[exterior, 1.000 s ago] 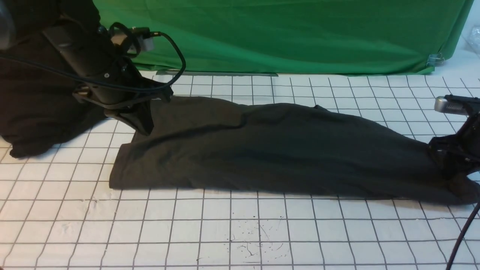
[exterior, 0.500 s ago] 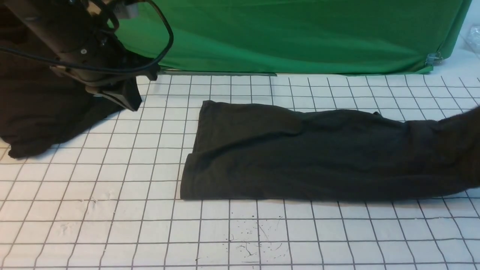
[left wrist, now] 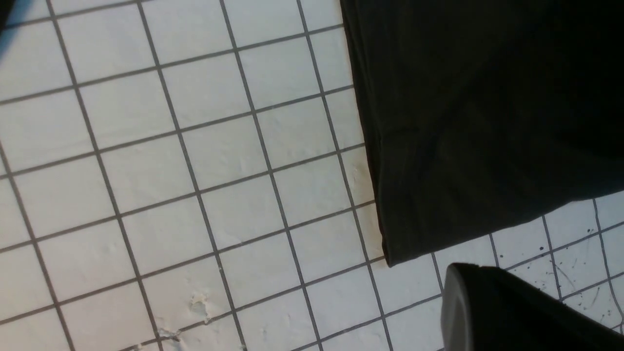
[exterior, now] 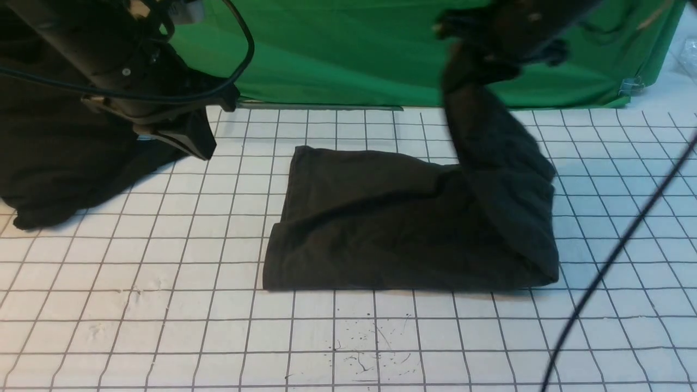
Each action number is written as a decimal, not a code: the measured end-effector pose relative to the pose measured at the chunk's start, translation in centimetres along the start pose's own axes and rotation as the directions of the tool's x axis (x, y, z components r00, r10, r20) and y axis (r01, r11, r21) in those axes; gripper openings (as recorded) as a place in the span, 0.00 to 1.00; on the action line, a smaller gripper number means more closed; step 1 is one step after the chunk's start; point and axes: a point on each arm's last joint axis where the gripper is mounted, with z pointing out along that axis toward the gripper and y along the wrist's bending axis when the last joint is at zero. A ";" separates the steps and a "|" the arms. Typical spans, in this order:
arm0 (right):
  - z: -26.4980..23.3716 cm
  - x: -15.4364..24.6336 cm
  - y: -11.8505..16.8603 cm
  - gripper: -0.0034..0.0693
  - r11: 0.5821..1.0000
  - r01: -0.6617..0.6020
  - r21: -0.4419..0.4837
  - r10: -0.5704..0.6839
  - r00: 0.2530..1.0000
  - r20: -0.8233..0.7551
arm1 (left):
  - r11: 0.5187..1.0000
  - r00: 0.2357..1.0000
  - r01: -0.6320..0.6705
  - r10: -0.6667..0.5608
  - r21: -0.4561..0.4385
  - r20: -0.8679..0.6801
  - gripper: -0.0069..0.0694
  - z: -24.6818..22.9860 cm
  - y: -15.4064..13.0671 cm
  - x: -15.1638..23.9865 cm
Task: Fold a long-sleeved shirt over a white checkered tablecloth.
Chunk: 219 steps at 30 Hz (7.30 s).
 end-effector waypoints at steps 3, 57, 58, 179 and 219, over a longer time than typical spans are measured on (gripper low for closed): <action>3.3 1.0 2.7 0.13 0.997 0.001 -0.077 -0.002 1.000 -0.008 | 1.000 1.000 0.000 0.000 0.000 0.000 0.09 0.0 0.0 0.0; 0.3 2.7 -4.3 0.04 0.902 0.352 0.251 -0.293 0.925 -0.243 | 0.997 0.998 0.035 -0.031 -0.068 0.063 0.61 15.0 3.6 -2.8; 0.3 2.7 -4.3 0.04 0.902 0.352 0.252 -0.294 0.925 -0.239 | 0.997 0.997 0.039 -0.035 -0.069 0.063 0.65 15.4 3.7 -2.7; -30.6 35.2 -5.3 0.22 0.863 0.331 0.381 -0.371 -0.093 0.924 | 0.993 0.458 -0.004 0.110 -0.121 0.882 0.09 -8.1 -0.3 31.2; -30.6 35.2 -5.3 0.32 0.863 0.331 0.381 -0.371 -0.093 0.924 | 0.941 0.526 0.178 0.157 -0.289 0.836 0.09 0.3 3.0 34.0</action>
